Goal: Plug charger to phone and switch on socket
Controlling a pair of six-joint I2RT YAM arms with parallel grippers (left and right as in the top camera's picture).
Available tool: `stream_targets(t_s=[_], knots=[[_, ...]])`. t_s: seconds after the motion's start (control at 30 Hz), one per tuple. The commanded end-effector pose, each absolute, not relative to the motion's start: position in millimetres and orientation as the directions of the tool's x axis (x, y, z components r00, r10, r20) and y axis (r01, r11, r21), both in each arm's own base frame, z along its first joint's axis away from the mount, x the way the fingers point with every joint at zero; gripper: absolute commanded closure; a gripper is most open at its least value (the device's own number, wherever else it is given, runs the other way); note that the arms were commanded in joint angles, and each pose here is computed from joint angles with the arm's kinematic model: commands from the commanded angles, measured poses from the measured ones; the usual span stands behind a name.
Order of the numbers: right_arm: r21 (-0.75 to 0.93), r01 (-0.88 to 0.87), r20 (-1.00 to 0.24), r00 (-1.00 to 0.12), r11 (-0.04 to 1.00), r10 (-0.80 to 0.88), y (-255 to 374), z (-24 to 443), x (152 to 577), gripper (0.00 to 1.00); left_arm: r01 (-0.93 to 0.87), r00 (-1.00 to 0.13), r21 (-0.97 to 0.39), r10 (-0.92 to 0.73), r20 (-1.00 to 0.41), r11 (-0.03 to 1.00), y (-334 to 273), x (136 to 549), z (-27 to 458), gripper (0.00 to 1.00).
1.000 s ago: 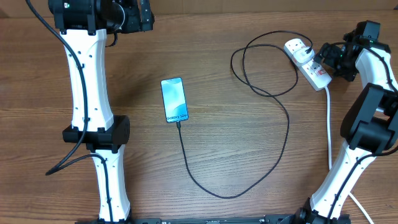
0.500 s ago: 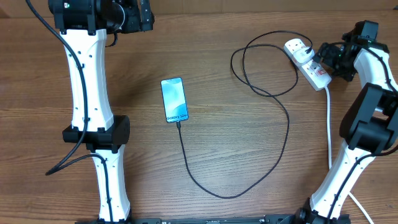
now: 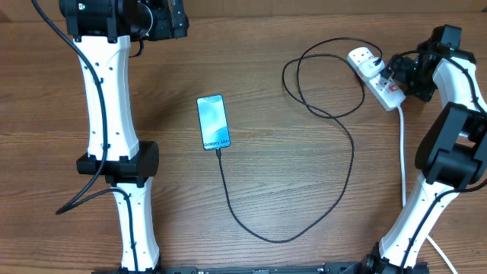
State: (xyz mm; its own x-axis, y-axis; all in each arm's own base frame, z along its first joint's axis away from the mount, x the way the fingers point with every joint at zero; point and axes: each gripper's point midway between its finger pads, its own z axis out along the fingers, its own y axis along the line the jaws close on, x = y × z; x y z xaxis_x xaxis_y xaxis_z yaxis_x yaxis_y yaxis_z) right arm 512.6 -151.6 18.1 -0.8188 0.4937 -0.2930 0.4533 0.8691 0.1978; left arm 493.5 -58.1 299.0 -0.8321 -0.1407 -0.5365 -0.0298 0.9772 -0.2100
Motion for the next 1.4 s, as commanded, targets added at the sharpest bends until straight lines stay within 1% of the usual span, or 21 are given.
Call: stream_targets(t_s=[0.0, 0.1, 0.2, 0.37, 0.5, 0.6, 0.77, 0.93, 1.1, 1.17, 1.27, 1.37], knots=[[0.167, 0.422, -0.207, -0.868, 0.891, 0.45, -119, -11, 499, 0.0, -0.02, -0.82, -0.216, -0.139, -0.555, 0.976, -58, 491, 308, 0.0], [0.117, 0.445, -0.225, -0.859, 0.888, 0.46, -131, -2, 499, 0.0, -0.02, -0.82, -0.216, -0.139, -0.555, 0.976, -58, 491, 308, 0.0], [0.098, 0.48, -0.259, -0.834, 0.872, 0.488, -145, 25, 501, 0.0, -0.02, -0.82, -0.216, -0.139, -0.555, 0.976, -58, 491, 308, 0.0], [0.119, 0.501, -0.349, -0.787, 0.857, 0.509, -164, 102, 502, 0.0, -0.02, -0.82, -0.216, -0.139, -0.555, 0.976, -58, 491, 308, 0.0], [0.132, 0.502, -0.406, -0.759, 0.855, 0.509, -164, 167, 487, 0.0, -0.02, -0.82, -0.216, -0.139, -0.555, 0.976, -58, 491, 308, 0.0], [0.153, 0.484, -0.435, -0.75, 0.862, 0.498, -153, 212, 467, 0.0, -0.02, -0.82, -0.216, -0.139, -0.555, 0.976, -58, 491, 308, 0.0], [0.199, 0.401, -0.469, -0.762, 0.894, 0.447, -116, 271, 432, 0.0, -0.02, -0.82, -0.216, -0.139, -0.555, 0.976, -58, 491, 308, 0.0], [0.213, 0.335, -0.535, -0.746, 0.918, 0.397, -78, 331, 382, 0.0, -0.02, -0.82, -0.216, -0.139, -0.555, 0.976, -58, 491, 308, 0.0], [0.223, 0.294, -0.58, -0.726, 0.929, 0.369, -52, 371, 328, 0.0, -0.02, -0.82, -0.216, -0.139, -0.555, 0.976, -58, 491, 308, 0.0], [0.259, 0.255, -0.586, -0.725, 0.931, 0.362, -38, 382, 308, 0.0, -0.02, -0.82, -0.216, -0.139, -0.555, 0.976, -58, 491, 308, 0.0], [0.323, 0.19, -0.593, -0.722, 0.927, 0.355, -18, 396, 290, 0.0, -0.02, -0.82, -0.216, -0.139, -0.555, 0.976, -58, 491, 308, 0.0], [0.325, 0.182, -0.607, -0.712, 0.928, 0.352, -14, 403, 275, 0.0, -0.02, -0.82, -0.216, -0.139, -0.555, 0.976, -58, 491, 308, 0.0]])
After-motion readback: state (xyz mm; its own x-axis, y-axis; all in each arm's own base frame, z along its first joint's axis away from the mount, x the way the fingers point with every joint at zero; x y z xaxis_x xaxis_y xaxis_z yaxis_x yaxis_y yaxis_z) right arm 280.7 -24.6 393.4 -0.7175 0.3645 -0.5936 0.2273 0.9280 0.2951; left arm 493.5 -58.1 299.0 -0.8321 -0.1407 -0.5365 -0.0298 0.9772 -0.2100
